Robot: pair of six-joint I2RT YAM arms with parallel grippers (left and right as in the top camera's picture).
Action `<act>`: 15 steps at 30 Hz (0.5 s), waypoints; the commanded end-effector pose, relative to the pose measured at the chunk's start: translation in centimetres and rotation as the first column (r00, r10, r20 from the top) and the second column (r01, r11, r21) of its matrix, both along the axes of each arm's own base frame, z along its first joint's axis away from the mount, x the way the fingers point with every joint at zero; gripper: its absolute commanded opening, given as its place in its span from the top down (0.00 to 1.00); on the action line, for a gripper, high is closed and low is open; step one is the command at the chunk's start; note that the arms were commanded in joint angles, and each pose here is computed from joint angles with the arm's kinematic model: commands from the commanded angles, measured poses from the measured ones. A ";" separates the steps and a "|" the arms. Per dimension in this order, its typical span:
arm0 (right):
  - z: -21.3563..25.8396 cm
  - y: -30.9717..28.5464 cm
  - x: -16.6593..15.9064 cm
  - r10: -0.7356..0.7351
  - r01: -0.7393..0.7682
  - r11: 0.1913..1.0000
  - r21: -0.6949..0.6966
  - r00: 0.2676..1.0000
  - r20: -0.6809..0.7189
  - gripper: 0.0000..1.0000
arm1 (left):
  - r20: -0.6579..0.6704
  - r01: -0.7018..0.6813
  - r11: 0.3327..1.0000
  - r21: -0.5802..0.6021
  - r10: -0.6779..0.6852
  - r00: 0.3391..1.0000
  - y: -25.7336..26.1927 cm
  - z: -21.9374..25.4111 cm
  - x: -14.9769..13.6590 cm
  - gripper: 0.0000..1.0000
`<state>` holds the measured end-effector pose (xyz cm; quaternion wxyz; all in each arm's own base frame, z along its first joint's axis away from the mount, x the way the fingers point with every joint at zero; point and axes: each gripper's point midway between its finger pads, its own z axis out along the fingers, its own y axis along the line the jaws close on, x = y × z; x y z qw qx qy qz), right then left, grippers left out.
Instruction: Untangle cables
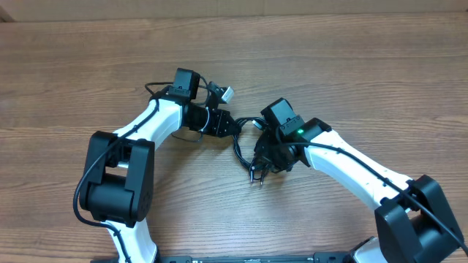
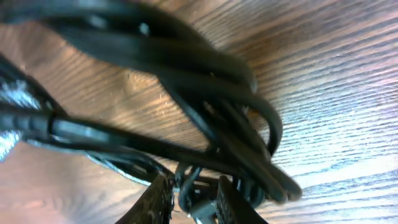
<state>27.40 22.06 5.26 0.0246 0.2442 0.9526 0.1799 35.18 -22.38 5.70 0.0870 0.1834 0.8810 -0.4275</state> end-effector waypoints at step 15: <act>0.2 -0.1 1.8 -0.103 0.105 0.994 -0.026 0.992 0.069 0.80 | 0.009 0.035 0.997 -0.072 -0.034 0.999 -0.9 1.2 0.1 0.96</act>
